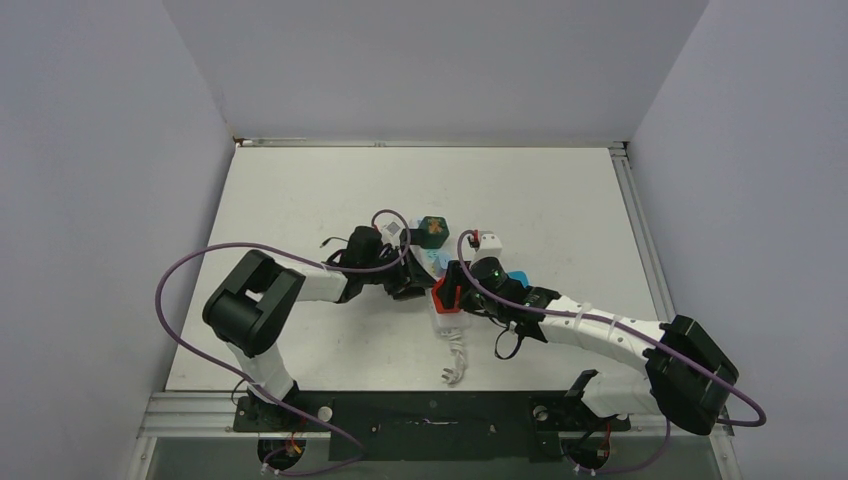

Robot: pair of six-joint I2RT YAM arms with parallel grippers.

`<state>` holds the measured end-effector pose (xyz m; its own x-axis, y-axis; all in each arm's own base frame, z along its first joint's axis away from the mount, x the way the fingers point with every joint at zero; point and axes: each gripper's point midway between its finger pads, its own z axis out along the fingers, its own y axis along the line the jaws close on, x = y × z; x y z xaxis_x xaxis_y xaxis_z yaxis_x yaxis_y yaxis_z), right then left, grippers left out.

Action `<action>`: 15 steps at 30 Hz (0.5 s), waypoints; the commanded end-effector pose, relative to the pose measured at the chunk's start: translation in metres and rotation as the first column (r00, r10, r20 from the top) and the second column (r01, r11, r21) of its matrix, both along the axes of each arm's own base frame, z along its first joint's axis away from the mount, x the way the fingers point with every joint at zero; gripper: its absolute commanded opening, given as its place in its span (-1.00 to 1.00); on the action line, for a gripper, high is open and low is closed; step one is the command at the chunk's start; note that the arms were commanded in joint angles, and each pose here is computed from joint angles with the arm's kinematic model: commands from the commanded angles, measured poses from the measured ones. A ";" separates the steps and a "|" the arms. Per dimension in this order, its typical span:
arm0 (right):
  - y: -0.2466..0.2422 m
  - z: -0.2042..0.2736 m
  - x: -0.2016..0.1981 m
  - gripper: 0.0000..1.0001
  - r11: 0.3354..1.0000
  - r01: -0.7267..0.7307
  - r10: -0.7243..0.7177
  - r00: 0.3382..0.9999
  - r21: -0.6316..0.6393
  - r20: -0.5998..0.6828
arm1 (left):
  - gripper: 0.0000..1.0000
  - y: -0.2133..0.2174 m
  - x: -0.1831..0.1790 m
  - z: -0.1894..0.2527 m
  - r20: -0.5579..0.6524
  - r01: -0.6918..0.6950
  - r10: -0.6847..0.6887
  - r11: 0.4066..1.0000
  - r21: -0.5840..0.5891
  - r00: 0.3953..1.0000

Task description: Pull the plug off the socket

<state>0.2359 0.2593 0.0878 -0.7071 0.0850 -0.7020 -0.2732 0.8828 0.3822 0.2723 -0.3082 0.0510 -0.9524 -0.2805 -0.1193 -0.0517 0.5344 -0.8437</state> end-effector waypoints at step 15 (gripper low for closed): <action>0.022 0.034 0.012 -0.89 0.992 -0.032 0.025 0.998 0.118 0.063 | -0.60 -0.009 0.006 0.009 0.051 0.021 -0.018 0.999 -0.050 0.999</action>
